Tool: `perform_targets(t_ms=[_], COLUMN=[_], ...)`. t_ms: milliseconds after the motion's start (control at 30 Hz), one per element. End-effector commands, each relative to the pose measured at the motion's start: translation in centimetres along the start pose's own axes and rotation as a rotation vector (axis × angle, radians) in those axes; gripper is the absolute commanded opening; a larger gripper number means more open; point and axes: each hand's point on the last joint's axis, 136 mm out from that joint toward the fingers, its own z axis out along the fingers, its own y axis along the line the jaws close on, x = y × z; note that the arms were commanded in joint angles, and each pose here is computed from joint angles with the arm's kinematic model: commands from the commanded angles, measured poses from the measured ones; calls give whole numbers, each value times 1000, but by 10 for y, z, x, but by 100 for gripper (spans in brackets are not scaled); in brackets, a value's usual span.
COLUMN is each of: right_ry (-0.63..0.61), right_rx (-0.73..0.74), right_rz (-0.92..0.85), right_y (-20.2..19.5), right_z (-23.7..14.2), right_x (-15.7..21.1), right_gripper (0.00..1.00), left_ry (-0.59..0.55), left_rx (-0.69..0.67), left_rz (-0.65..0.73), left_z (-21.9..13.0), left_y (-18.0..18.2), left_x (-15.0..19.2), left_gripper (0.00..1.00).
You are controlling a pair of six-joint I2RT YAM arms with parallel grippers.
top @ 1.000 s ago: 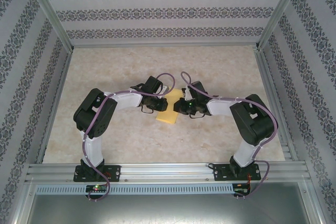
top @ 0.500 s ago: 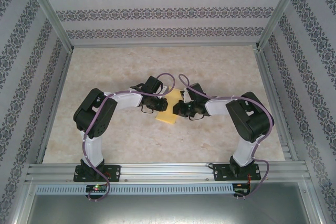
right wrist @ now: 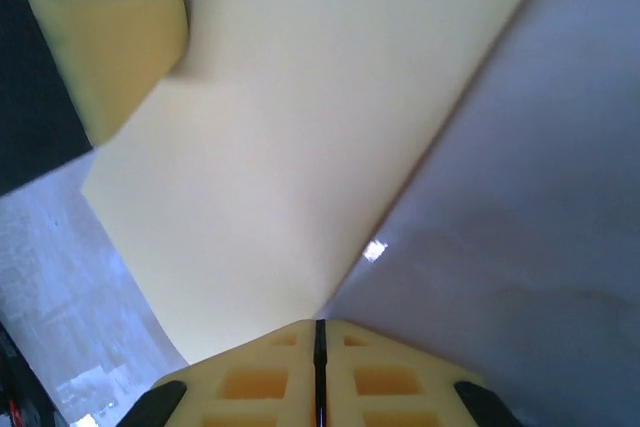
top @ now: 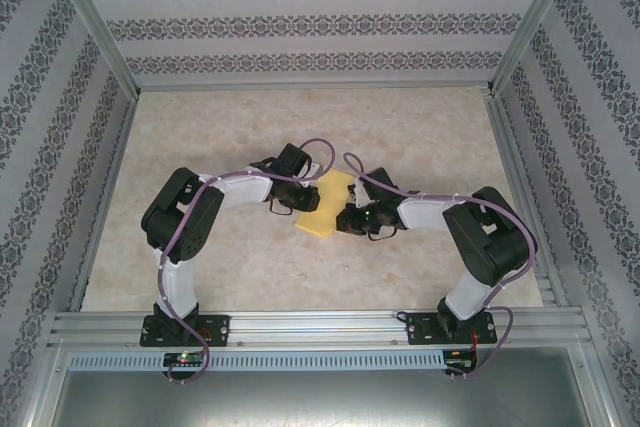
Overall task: Fold a paper plane with a square sheet of paper (pick it up from the middle)
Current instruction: Fold the square sheet of paper in half at the center of the table.
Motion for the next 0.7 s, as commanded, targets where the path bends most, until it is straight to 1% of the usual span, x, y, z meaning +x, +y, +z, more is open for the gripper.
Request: perform_targets(t_ms=[0,100,200,300,467,600,667], right_ry=[-5,-76,-93,-62,-8,29,45], right_rx=[-42,-148,-201,-199,-150,-118,-80], right_rz=[29,62,70,62,70,66,57], right_y=[13,36,50,55,44,36,29], right_z=[-6,-9,-3,9,27,31,30], right_x=[3,-17,-27,-25,-10,2,9], right_gripper=[9,9,9,9,9,9,9], left_ry=[263,261,262,260,255,258,260], left_rx=[-181,-175,-170,-170,-169,-170,-172], left_rz=[-52,-56,-60,-59,-59,-58,-57], left_z=[20,21,21,19,18,19,19], left_y=[51,49,49,48,48,49,50], left_x=[79,78,78,78,78,80,81], left_gripper=[17,17,17,17,17,17,17])
